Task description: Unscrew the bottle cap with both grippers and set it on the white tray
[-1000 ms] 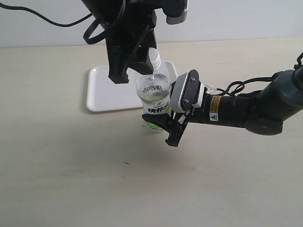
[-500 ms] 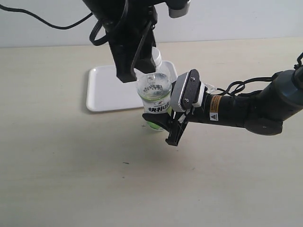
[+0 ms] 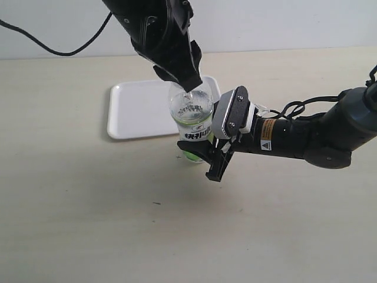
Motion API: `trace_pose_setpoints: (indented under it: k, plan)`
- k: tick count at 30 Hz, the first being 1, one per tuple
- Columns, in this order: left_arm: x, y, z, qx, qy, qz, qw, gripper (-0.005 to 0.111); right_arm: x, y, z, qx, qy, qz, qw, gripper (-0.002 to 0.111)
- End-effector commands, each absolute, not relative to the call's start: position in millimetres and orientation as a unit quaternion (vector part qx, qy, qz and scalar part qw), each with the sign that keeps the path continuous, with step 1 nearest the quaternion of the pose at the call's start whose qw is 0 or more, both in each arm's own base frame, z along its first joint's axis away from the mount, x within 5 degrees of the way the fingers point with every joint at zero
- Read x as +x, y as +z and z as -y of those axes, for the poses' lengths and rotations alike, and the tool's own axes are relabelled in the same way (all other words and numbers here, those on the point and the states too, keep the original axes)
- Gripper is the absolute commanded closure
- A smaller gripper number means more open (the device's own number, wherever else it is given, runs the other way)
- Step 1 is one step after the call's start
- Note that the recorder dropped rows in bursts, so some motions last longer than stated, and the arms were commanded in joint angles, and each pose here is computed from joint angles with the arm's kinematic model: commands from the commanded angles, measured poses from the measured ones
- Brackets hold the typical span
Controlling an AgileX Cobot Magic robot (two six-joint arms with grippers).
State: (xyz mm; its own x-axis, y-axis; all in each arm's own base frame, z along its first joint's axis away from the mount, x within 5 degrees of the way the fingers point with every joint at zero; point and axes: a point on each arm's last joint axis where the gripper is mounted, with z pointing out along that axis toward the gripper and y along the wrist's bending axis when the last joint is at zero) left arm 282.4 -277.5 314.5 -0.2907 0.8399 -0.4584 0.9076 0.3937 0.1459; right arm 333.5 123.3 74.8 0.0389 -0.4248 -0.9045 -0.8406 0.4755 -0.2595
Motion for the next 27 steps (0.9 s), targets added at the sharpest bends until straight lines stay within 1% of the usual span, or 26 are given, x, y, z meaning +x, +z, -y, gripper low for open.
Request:
trace_pose_setpoints:
  k: [1,7,16,18,19,20,21,22,23,27]
  plan:
    - [280.6,318.7,280.1,0.465,-0.106,-0.845,0.240,0.107,334.4,68.2,-120.5,-0.478,0.171,-0.686,0.520,0.108]
    - [279.9,318.1,279.4,0.412,-0.119,-0.874,0.228,0.107,334.4,68.2,-120.5,-0.478,0.171,-0.686,0.520,0.108]
    - [280.7,318.7,280.1,0.413,-0.121,-0.872,0.234,0.106,334.4,68.2,-120.5,-0.478,0.171,-0.686,0.520,0.108]
    - [281.4,319.2,280.7,0.412,-0.122,-0.870,0.239,0.093,334.4,68.2,-120.5,-0.478,0.171,-0.686,0.520,0.108]
    - [281.5,319.3,280.8,0.412,-0.123,-0.870,0.240,0.078,334.4,68.2,-120.5,-0.478,0.171,-0.686,0.520,0.108]
    - [281.5,319.3,280.8,0.412,-0.123,-0.870,0.240,0.073,334.4,68.2,-120.5,-0.478,0.171,-0.686,0.520,0.108]
    - [281.5,319.3,280.8,0.412,-0.123,-0.870,0.240,0.061,334.4,68.0,-120.5,-0.478,0.171,-0.687,0.520,0.108]
    - [281.5,319.3,280.8,0.413,-0.122,-0.870,0.241,0.056,334.4,68.0,-120.5,-0.478,0.171,-0.687,0.520,0.108]
    - [281.5,319.3,280.8,0.416,-0.122,-0.869,0.241,0.053,334.4,68.0,-120.5,-0.478,0.171,-0.687,0.520,0.108]
    - [281.5,319.3,280.8,0.419,-0.121,-0.867,0.241,0.046,334.4,68.0,-120.5,-0.478,0.171,-0.687,0.520,0.108]
